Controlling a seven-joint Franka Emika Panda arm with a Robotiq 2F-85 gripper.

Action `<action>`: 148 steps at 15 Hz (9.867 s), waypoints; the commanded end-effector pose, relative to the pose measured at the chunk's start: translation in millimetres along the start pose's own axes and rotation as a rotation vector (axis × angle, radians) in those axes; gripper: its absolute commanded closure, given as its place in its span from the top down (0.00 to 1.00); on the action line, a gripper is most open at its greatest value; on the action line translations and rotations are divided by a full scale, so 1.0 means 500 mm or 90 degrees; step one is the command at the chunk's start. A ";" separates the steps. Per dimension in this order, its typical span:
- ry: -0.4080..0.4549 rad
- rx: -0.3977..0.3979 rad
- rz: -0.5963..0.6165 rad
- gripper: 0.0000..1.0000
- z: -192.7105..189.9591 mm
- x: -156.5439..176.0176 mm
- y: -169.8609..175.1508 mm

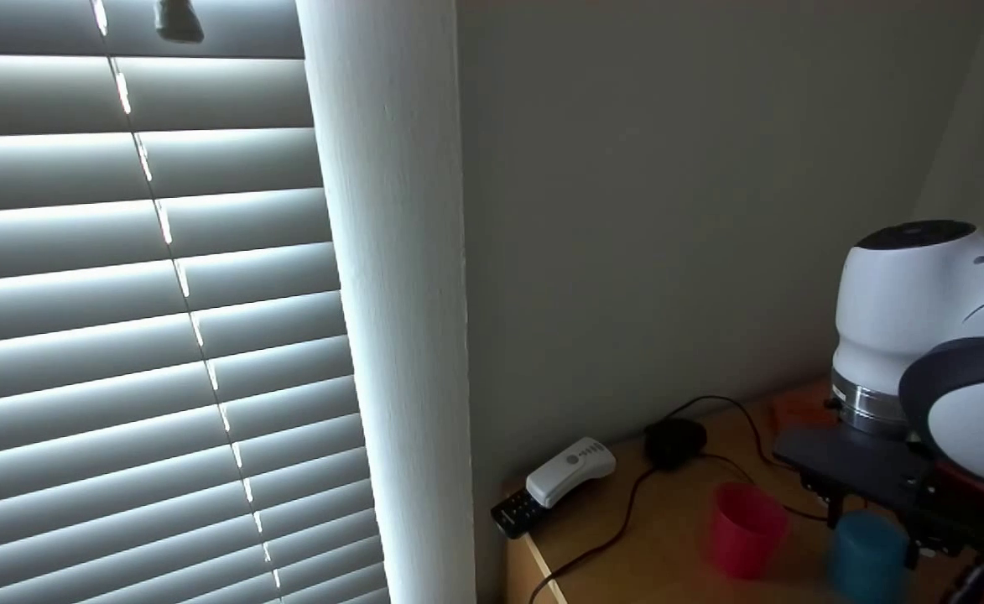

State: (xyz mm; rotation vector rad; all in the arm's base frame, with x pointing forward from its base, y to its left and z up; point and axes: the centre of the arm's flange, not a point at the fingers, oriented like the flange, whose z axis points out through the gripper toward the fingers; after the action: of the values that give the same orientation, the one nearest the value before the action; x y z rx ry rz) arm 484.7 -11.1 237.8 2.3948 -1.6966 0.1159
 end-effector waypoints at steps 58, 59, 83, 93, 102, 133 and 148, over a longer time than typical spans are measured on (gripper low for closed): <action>-0.417 -0.055 0.044 1.00 0.063 0.224 0.042; -0.432 -0.059 0.055 1.00 0.072 0.228 0.038; -0.530 -0.089 0.180 0.00 0.114 0.218 -0.007; -0.268 -0.069 0.103 0.01 0.015 0.105 0.023; -0.007 -0.003 -0.001 0.01 -0.034 -0.026 0.027; 0.069 0.037 0.049 1.00 -0.107 0.093 0.075; -0.013 -0.033 0.135 1.00 -0.054 0.205 0.177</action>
State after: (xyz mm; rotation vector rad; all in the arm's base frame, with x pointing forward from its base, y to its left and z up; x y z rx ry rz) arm 437.6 -128.1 293.0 2.1805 -1.9346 0.0795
